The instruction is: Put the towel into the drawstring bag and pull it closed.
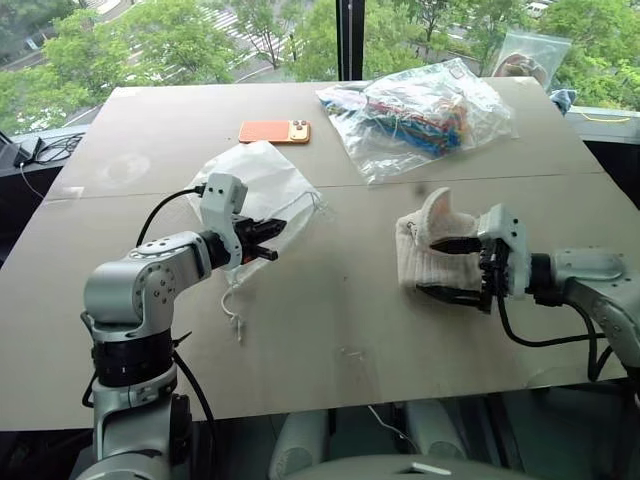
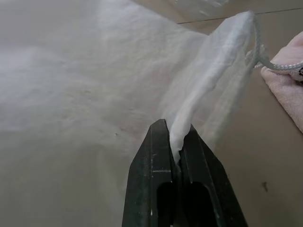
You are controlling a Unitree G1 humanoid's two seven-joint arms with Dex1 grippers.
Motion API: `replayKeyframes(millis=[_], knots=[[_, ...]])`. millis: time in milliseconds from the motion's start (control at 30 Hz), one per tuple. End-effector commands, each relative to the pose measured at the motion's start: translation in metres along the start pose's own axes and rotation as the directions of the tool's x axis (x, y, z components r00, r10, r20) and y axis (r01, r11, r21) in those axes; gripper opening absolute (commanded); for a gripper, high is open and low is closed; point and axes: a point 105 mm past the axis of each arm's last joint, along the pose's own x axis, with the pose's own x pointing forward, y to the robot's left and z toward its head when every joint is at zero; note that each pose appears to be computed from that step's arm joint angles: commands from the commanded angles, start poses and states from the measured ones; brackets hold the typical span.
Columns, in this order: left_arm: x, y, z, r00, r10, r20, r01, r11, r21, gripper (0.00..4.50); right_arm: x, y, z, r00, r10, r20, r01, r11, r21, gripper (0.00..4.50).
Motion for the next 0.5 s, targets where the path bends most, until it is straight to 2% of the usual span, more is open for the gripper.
replayKeyframes(millis=[33, 133, 300, 333, 400, 500], knots=[[-0.005, 0.002, 0.011, 0.999, 0.014, 0.042, -0.016, 0.999, 0.033, 0.08, -0.007, -0.013, 0.044, 0.988, -0.08, 0.129, 0.092, 0.992, -0.087, 4.5], [-0.003, 0.001, 0.011, 0.999, 0.015, 0.042, -0.016, 0.999, 0.036, 0.08, 0.018, -0.065, 0.081, 0.926, -0.313, 0.211, 0.338, 0.937, -0.094, 4.5], [0.0, -0.001, 0.014, 0.999, 0.01, 0.048, -0.012, 0.999, 0.036, 0.08, 0.063, -0.108, 0.091, 0.864, -0.481, 0.153, 0.501, 0.853, -0.148, 4.5], [0.0, -0.002, 0.014, 0.999, 0.009, 0.049, -0.011, 0.999, 0.037, 0.08, 0.07, -0.112, 0.088, 0.86, -0.493, 0.13, 0.509, 0.842, -0.176, 4.5], [0.0, -0.003, 0.014, 0.998, 0.01, 0.054, -0.012, 0.999, 0.037, 0.08, 0.09, -0.119, 0.061, 0.872, -0.489, -0.005, 0.465, 0.832, -0.303, 4.5], [-0.002, -0.004, 0.014, 0.998, 0.017, 0.068, -0.019, 0.999, 0.026, 0.08, 0.09, -0.123, 0.029, 0.878, -0.45, -0.165, 0.348, 0.835, -0.426, 4.5]])
